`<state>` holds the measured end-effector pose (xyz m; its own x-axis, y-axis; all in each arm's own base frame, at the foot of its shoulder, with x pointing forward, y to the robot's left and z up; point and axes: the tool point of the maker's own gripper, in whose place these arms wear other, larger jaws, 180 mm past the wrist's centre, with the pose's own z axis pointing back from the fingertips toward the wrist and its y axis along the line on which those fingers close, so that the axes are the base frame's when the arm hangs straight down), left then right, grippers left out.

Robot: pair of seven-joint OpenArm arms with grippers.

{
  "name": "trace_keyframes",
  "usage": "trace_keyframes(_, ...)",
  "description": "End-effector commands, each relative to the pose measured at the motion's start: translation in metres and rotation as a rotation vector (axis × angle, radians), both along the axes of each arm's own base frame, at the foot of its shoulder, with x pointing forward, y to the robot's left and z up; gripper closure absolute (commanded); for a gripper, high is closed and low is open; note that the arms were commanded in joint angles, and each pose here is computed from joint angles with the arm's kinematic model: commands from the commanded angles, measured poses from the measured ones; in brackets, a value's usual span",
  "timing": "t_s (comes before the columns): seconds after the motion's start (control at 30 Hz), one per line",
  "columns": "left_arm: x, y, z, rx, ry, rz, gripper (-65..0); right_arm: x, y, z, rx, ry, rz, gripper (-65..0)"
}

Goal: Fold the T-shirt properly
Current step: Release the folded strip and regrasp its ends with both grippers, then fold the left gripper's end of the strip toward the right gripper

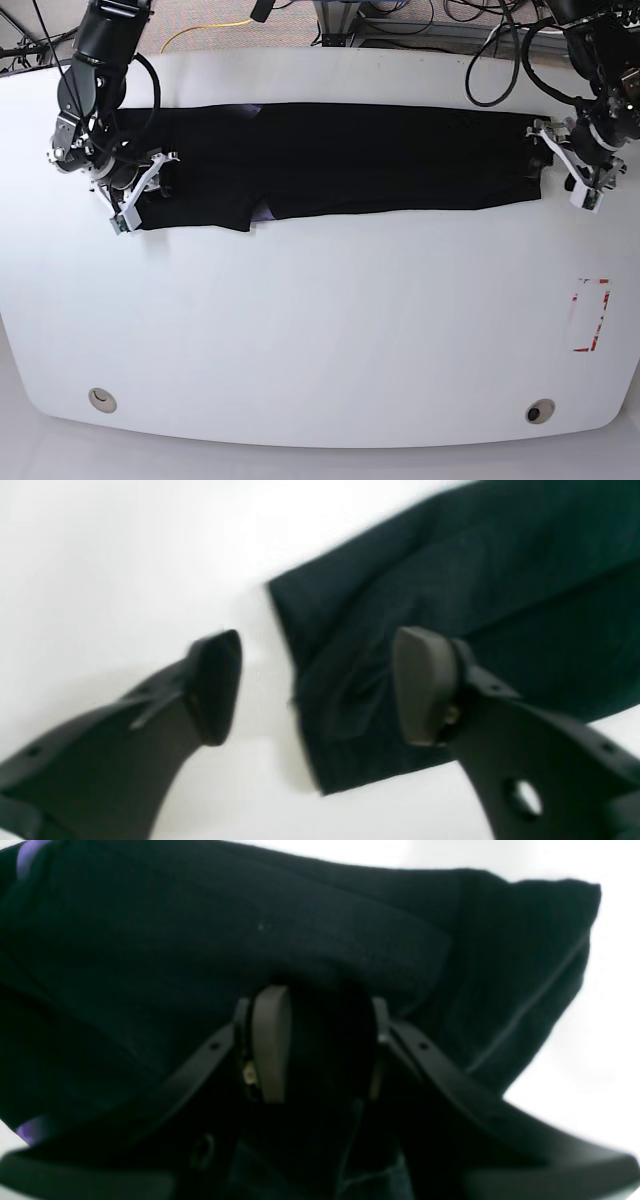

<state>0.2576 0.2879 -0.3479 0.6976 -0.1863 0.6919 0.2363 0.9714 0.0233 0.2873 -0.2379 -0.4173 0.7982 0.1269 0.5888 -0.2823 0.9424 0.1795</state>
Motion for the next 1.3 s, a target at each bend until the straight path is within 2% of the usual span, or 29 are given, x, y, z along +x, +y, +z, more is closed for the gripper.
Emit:
trace_keyframes(0.0,0.009,0.008,0.016,-0.028,-0.043,0.018,-50.1,-0.002,-0.007,0.002,-0.053,0.024,0.009,-20.9)
trace_keyframes(0.17,0.007,0.008,0.003,-0.122,-0.003,0.047,-50.7,-0.001,-0.004,0.005,-0.052,0.015,0.013,-20.9)
trace_keyframes(0.43,0.001,0.009,-0.035,-0.22,0.089,0.098,-50.7,0.001,0.005,0.004,-0.027,0.007,0.009,-20.6)
trace_keyframes(0.63,-0.005,0.009,-0.047,-0.247,0.121,0.115,-50.6,0.001,0.007,0.003,-0.021,0.008,0.007,-20.5)
trace_keyframes(0.77,-0.004,-0.005,-0.053,-0.25,0.146,0.073,-49.9,0.0,0.007,0.003,-0.02,0.009,0.006,-20.5)
trace_keyframes(0.83,-0.004,-0.013,-0.056,-0.252,0.159,0.05,-43.2,0.0,0.007,0.002,-0.02,0.01,0.006,-20.5)
trace_keyframes(0.87,-0.004,-0.016,-0.058,-0.252,0.167,0.038,-37.6,0.0,0.007,0.002,-0.02,0.01,0.006,-20.3)
trace_keyframes(0.97,-0.005,-0.026,-0.064,-0.263,0.189,0.015,-15.1,0.0,0.007,0.002,-0.02,0.01,0.006,-20.3)
trace_keyframes(1.0,-0.005,-0.026,-0.063,-0.26,0.187,0.011,-5.6,0.0,0.008,0.002,-0.018,0.01,0.006,-20.3)
trace_keyframes(1.03,-0.005,-0.027,-0.062,-0.258,0.183,0.01,-0.7,0.0,0.009,0.002,-0.015,0.01,0.006,-20.3)
trace_keyframes(1.1,-0.002,-0.032,-0.056,-0.258,0.159,0.004,-1.3,0.0,0.014,0.001,-0.001,0.008,0.004,-20.3)
trace_keyframes(1.27,-0.002,-0.035,-0.018,-0.16,0.06,-0.052,-2.4,0.002,0.011,0.003,0.012,-0.006,-0.03,-20.3)
